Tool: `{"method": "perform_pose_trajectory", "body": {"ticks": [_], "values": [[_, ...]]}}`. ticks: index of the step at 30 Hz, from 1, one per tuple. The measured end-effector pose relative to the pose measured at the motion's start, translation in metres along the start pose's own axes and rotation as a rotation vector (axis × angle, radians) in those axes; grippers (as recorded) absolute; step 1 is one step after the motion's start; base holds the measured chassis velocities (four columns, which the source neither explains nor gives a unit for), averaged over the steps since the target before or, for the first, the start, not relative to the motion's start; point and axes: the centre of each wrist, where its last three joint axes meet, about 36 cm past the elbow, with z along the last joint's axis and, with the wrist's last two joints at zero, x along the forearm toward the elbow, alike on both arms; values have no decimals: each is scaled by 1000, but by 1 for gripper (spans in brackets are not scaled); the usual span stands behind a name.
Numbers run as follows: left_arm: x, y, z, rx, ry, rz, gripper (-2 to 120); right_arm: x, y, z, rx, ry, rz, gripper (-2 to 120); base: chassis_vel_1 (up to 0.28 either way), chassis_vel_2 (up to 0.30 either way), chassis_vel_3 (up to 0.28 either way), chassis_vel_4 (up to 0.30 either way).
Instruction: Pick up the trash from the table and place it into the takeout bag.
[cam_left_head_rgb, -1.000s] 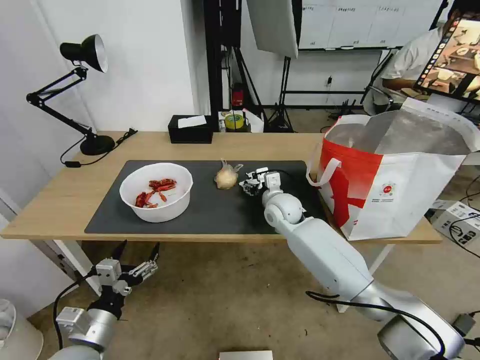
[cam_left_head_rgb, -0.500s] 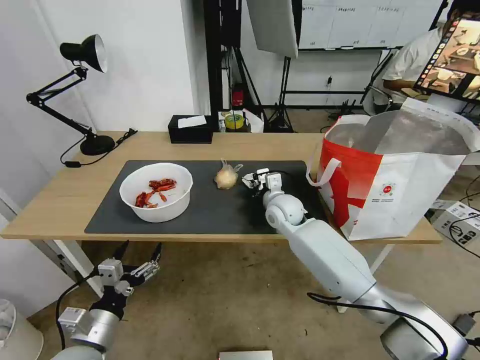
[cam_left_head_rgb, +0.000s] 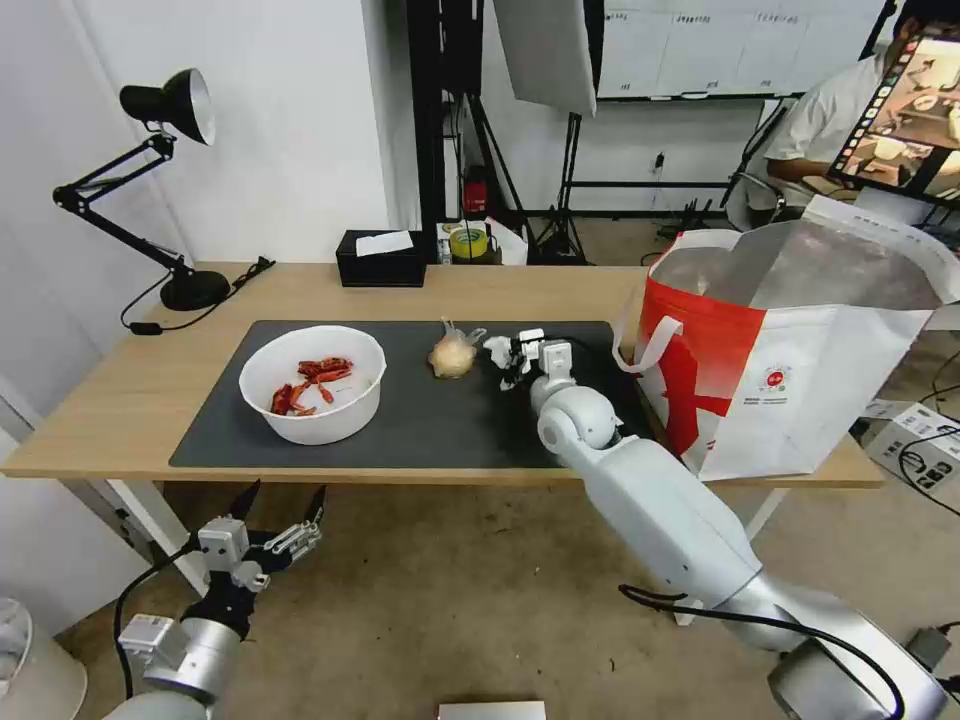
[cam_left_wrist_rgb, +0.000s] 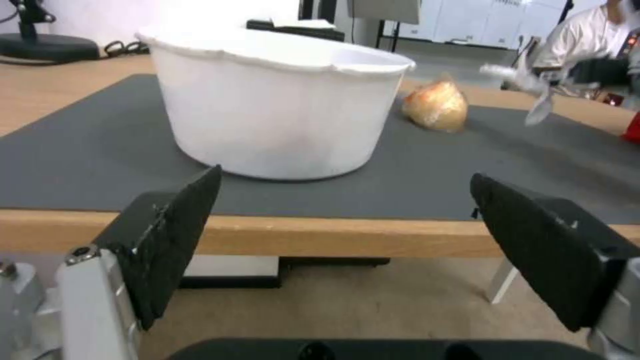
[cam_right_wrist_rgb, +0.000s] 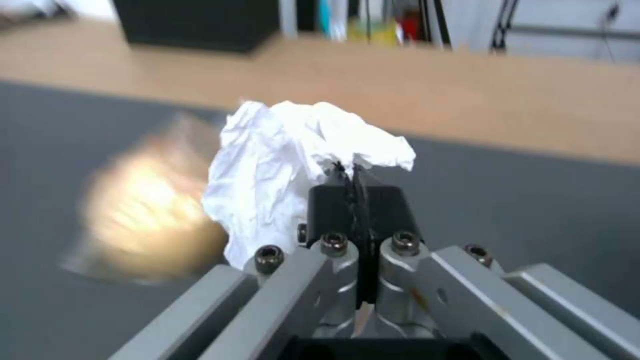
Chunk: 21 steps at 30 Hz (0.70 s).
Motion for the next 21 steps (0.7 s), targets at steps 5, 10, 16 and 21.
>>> {"method": "perform_pose_trajectory", "body": {"ticks": [5,10,16,21], "values": [[2,1,-2,-2,-1,-4,100,44,-9,-4,-17,-125,-62,0,0,0,0,0],[3,0,-4,-3,-5,-5,100,83,-18,-9,-18,-227,-74,0,0,0,0,0],[3,-4,-7,-1,-11,6,100,135,-48,-25,72,-408,7,0,0,0,0,0],[4,-8,-8,2,-14,18,100,166,-60,-43,101,-537,82,0,0,0,0,0]]}}
